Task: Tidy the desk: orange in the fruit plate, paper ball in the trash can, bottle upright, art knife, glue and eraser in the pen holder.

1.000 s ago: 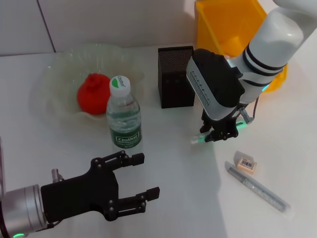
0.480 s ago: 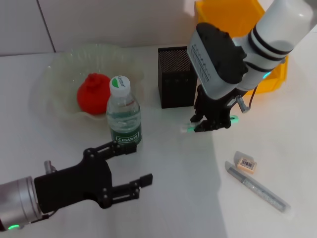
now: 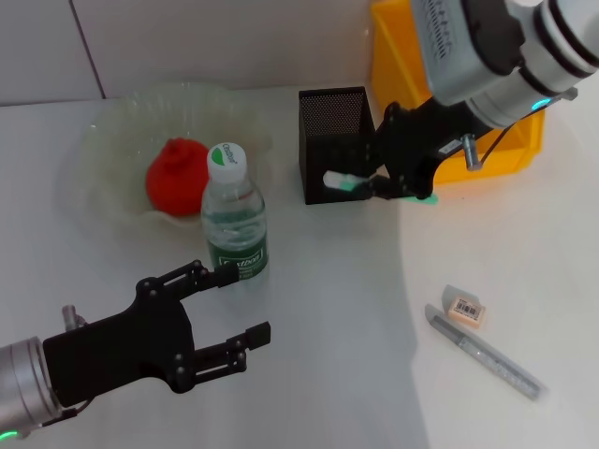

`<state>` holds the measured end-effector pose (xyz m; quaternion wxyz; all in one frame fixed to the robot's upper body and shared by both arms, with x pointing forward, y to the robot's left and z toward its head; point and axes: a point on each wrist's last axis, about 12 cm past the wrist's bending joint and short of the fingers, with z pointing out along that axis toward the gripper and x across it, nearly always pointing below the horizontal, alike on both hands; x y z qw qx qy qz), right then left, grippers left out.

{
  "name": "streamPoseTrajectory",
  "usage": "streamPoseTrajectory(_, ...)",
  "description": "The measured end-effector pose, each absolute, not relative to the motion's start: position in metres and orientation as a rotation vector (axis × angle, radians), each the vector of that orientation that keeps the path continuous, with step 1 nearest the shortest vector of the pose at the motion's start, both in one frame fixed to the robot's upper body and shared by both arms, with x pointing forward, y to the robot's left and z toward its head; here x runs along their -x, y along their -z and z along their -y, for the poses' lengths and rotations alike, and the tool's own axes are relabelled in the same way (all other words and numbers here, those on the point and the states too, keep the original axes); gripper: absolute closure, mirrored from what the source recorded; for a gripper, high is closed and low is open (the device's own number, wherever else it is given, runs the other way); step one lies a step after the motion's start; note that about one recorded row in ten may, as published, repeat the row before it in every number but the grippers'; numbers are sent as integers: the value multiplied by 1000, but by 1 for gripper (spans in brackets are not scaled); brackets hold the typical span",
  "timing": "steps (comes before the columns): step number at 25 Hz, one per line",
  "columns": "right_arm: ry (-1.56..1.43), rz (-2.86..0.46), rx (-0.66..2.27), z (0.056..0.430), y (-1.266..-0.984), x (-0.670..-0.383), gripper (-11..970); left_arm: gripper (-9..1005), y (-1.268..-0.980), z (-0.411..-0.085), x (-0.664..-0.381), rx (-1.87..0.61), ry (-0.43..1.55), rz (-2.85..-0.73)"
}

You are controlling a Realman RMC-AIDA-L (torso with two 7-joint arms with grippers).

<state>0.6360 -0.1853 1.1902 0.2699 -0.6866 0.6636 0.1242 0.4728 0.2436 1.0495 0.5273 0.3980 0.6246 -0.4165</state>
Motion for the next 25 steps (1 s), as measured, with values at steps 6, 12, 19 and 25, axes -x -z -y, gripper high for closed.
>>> streamPoseTrajectory(6,-370,-1775,1672,199,-1203,-632,758,209,-1047,-245,-468,-965,1003,-1499)
streamPoseTrajectory(12,-427,-1756,1536,202,-1213,-632,753,209,-1046,-245,-465,-979,1013,-1501)
streamPoseTrajectory(19,-408,-1723,1435,199,-1220,-639,746,209,-1045,-244,-465,-1006,1018,-1505)
streamPoseTrajectory(25,-436,-1645,1271,199,-1229,-645,741,209,-1045,-244,-466,-1009,1018,-1503)
